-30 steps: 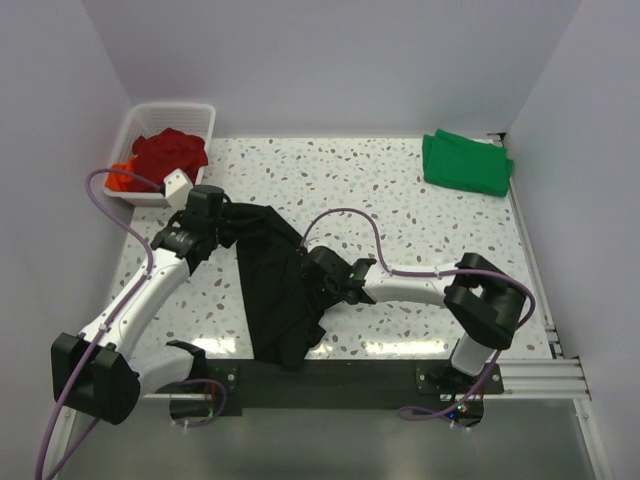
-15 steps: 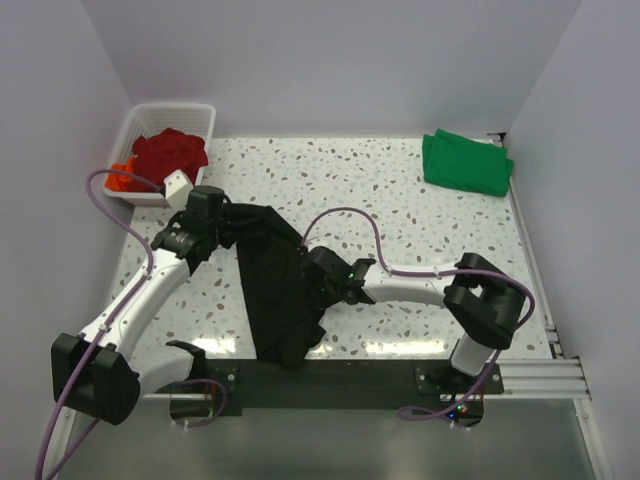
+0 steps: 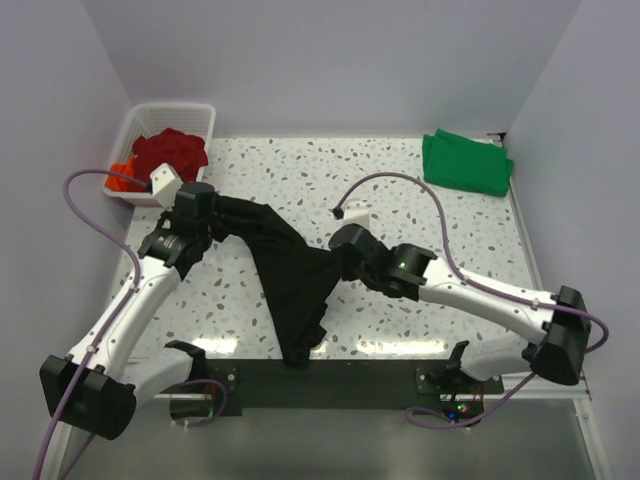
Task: Fold and stack the t-shirts
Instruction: Flatten the tshirt out
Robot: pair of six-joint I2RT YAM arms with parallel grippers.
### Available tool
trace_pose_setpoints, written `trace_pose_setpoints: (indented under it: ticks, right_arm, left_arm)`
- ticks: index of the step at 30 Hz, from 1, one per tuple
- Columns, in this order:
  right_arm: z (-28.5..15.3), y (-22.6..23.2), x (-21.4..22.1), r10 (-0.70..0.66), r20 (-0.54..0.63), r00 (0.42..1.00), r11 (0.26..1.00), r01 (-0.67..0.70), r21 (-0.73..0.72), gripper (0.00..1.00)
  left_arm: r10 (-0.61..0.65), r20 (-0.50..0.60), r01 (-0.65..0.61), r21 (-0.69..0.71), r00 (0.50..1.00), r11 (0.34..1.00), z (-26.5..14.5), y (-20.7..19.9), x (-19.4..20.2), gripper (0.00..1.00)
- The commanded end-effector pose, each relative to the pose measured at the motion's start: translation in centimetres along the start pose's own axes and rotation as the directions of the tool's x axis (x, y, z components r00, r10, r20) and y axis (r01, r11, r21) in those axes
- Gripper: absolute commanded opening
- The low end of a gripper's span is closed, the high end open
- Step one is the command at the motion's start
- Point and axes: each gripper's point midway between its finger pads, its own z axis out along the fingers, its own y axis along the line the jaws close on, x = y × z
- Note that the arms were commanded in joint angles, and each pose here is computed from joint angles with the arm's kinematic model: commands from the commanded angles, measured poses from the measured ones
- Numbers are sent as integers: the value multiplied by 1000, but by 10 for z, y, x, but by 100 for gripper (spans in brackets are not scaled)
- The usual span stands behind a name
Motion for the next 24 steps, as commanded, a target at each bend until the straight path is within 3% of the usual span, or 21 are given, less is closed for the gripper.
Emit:
trace_pose_setpoints:
  ticks: [1, 10, 24]
  right_arm:
    - [-53, -46, -45, 1, 138, 990, 988, -22, 152, 0]
    - [-154, -115, -129, -55, 376, 925, 933, -87, 350, 0]
    - [-263, -172, -189, -26, 610, 792, 892, -257, 372, 0]
  left_arm:
    - [-73, 94, 68, 60, 993, 996, -19, -18, -46, 0]
    - [-131, 196, 78, 259, 972, 963, -58, -62, -111, 0]
    - [-328, 381, 119, 478, 865, 870, -147, -79, -216, 0]
